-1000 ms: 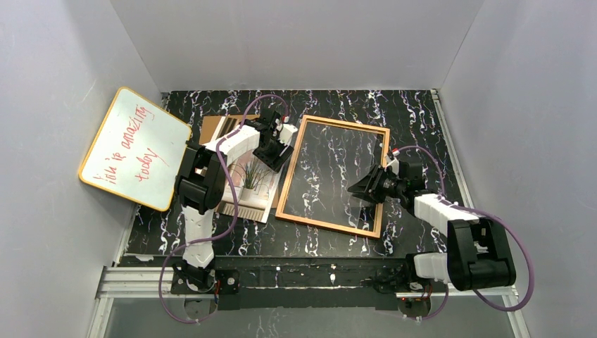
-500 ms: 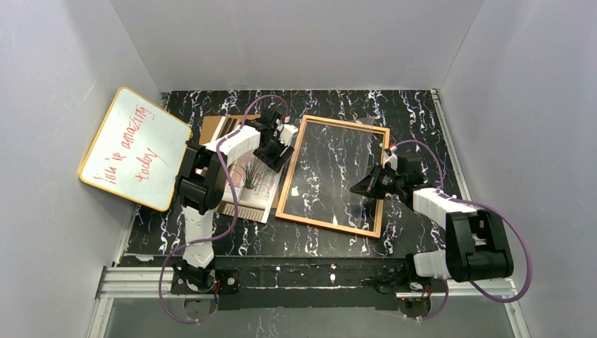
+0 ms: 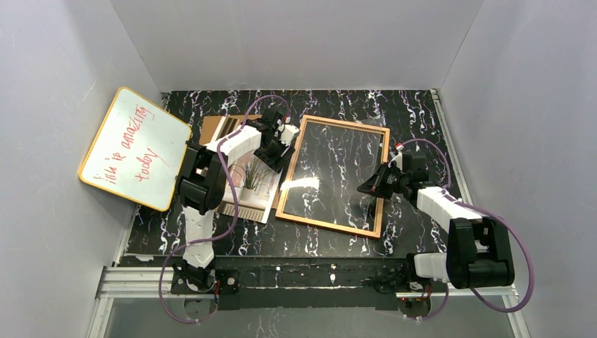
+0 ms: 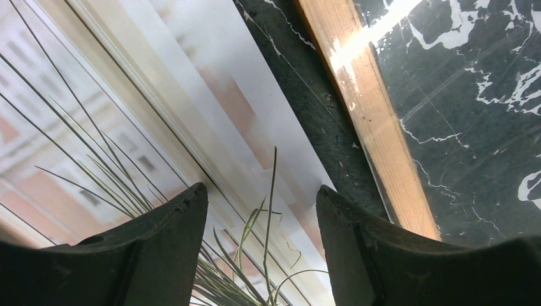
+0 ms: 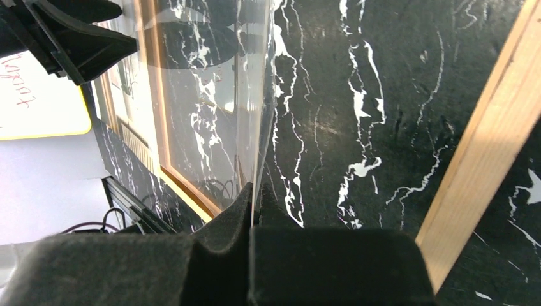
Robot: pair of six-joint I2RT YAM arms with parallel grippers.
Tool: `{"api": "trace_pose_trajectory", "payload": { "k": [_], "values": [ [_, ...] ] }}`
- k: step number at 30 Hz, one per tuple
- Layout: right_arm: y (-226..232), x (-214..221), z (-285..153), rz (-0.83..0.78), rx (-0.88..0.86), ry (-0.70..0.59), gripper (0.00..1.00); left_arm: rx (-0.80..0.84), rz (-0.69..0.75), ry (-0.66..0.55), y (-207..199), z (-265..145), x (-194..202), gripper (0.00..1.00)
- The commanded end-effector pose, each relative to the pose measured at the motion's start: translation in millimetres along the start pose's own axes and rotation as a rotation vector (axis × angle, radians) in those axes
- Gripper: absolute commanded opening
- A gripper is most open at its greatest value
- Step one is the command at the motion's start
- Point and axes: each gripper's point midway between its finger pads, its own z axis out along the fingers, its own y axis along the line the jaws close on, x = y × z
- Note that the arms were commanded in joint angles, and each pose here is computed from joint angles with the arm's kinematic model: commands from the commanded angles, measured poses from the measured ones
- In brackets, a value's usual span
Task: Put the photo into the frame
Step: Place the photo frame item in the photo frame.
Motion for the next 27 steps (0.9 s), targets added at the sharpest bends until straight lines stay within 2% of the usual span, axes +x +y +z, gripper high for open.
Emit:
{"api": "trace_pose_trajectory", "payload": {
  "k": [1,17,27],
  "values": [
    [2.9,-9.9,-5.8,-0.022,-0.003,0.008,0.01,0.013,-0.001,0.01,-7.6,-11.0,-1.5,0.61],
    [13.9,-8.1,-10.4,-0.014,-0.055,0.093,0.01,0.02,-0.004,0.012,-8.8,-8.9,-1.3,0.61],
    [10.8,-5.2,-13.1,0.003,-0.033,0.103,0.01,0.025,0.004,0.013,-9.8,-8.2,0.8,0.62]
  ]
}}
